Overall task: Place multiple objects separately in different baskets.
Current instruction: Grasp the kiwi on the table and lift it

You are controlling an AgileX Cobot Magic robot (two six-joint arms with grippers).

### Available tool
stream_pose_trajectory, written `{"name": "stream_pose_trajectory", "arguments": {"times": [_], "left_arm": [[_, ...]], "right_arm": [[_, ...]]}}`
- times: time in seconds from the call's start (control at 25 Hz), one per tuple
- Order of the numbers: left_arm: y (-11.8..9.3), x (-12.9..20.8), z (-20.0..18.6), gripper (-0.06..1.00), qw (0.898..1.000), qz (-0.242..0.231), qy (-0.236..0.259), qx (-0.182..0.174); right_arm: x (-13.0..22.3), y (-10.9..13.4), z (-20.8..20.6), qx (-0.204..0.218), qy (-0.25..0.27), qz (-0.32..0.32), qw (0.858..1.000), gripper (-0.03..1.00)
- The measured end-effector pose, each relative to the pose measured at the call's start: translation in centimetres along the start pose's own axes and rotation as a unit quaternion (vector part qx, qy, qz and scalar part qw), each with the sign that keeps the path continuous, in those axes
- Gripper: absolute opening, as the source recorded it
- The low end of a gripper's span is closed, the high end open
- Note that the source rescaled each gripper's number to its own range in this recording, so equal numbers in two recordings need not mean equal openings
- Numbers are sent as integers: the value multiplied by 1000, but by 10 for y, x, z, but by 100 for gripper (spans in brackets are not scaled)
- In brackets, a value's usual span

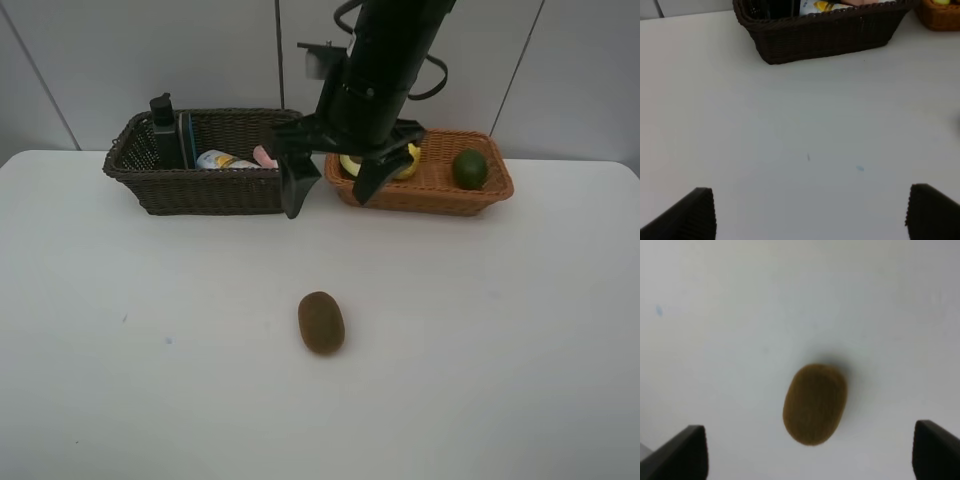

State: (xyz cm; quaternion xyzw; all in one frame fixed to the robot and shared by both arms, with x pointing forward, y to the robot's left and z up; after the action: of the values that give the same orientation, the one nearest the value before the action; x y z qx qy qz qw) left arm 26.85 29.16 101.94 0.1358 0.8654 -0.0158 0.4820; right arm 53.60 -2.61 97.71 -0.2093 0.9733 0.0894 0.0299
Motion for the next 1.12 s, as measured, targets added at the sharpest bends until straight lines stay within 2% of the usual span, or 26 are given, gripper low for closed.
{"name": "stream_pose_trajectory", "arguments": {"times": [0.24,0.32,0.44,0.68,1.12], "left_arm": [[0,0,0,100,1000,0,0,0],[0,0,0,100,1000,0,0,0],[0,0,0,100,1000,0,0,0],[0,0,0,100,1000,0,0,0],[0,0,0,100,1000,0,0,0]], "right_arm": [[45,4,41,24,87,-1,996,97],[55,-1,55,29,99,4,995,97],[59,-4,71,24,82,12,996,97],[41,5,93,-19,13,41,999,97],[38,-2,143,-9,30,58,998,97]]}}
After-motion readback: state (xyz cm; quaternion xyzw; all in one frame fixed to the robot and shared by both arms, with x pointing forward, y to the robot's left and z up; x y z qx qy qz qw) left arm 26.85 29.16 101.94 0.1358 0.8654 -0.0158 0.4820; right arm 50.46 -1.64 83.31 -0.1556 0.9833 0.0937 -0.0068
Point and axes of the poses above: a point on each arm's last joint axis where the gripper is mounted, z pointing out along that axis toward the gripper, y along the wrist's bending axis when the last joint is at zero, x = y × z, the point moved 5 cm from there along z, pointing out along that axis toward the gripper, and after that the axes turned 7 degrees about z, right-handed, at the moved point
